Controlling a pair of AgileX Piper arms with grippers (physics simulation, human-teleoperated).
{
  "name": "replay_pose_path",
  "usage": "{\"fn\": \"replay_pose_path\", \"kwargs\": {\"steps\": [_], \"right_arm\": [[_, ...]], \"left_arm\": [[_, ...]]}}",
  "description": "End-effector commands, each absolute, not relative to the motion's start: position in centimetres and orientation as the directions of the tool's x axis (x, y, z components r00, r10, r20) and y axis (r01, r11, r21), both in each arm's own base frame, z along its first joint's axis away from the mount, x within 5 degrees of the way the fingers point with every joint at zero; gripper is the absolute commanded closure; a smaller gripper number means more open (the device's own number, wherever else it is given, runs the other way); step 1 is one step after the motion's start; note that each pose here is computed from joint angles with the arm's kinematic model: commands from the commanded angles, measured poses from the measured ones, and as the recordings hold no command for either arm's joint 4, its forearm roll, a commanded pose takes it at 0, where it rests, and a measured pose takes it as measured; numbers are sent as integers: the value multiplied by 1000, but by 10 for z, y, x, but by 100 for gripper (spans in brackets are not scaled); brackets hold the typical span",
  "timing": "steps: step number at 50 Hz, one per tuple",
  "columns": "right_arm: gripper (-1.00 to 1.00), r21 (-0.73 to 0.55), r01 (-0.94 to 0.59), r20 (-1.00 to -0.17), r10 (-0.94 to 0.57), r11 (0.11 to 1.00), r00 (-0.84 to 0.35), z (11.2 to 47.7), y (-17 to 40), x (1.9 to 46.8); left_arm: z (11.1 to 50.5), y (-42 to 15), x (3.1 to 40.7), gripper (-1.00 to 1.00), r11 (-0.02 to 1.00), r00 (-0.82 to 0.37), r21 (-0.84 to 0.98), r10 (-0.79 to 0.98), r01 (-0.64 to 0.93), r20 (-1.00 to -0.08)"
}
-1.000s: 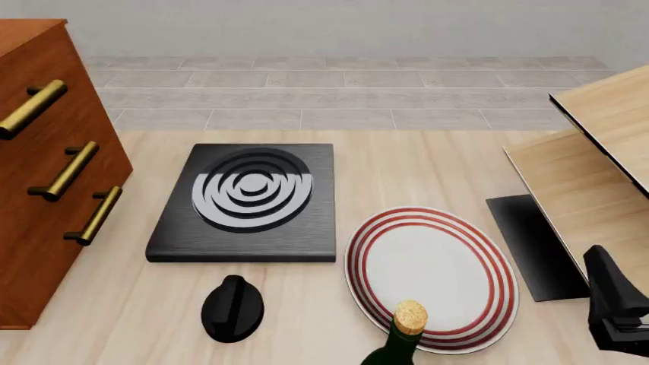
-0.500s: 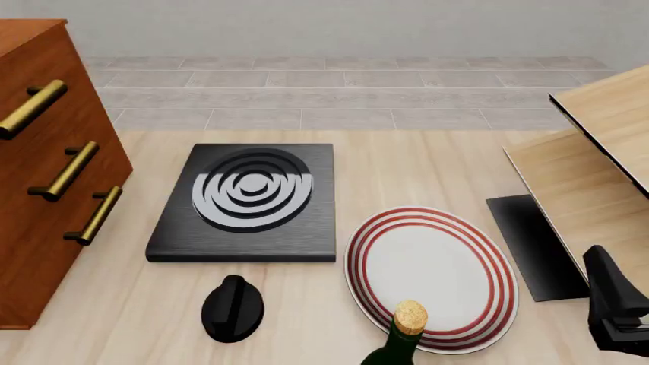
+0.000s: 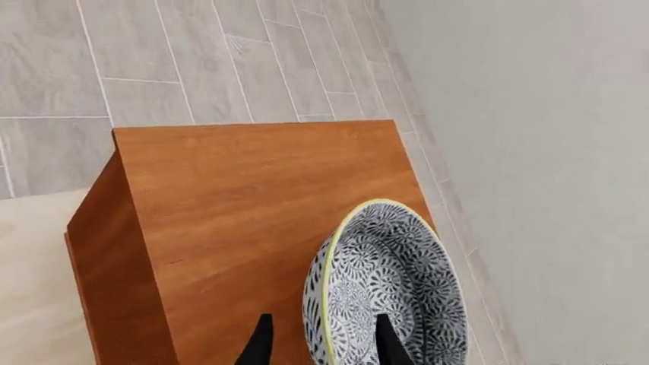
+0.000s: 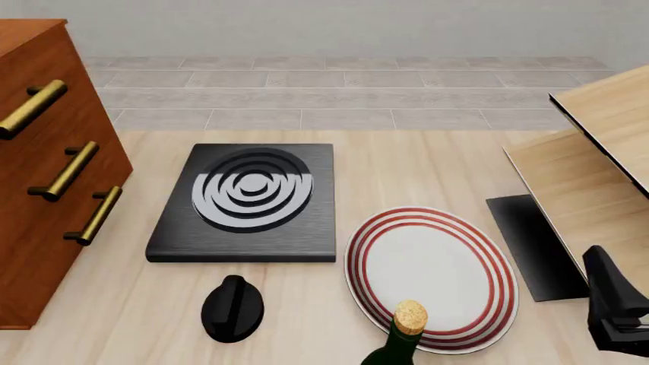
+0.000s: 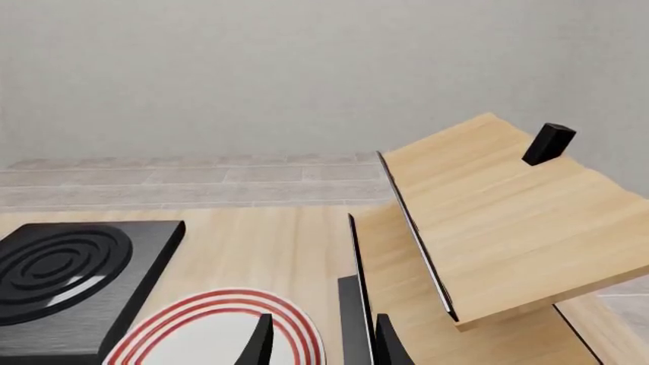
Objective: Put the bowl on the top of the cabinet.
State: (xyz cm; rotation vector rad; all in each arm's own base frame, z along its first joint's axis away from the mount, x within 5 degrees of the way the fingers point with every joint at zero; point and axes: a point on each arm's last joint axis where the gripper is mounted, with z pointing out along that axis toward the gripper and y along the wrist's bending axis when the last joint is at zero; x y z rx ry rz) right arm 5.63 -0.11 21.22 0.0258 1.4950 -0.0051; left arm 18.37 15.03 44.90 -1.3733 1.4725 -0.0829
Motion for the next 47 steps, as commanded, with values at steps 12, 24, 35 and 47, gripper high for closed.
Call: {"fn": "replay_pose_path", "kwargs": {"steps": [12, 24, 35, 47], "right_arm": [[-100, 8, 18, -997, 7, 1000, 76, 212, -1, 56], [-100, 9, 15, -997, 8, 1000, 77, 212, -1, 56], [-100, 15, 16, -997, 13, 1000, 81, 213, -1, 56], [-100, 19, 19, -997, 17, 1000, 82, 213, -1, 56]], "left_arm": [[480, 104, 143, -100, 402, 285, -718, -723, -568, -630], [486, 75, 110, -100, 439, 316, -748, -712, -498, -628], [481, 50, 82, -100, 483, 311, -760, -712, -434, -630], [477, 38, 74, -100, 550, 263, -739, -702, -389, -662]]}}
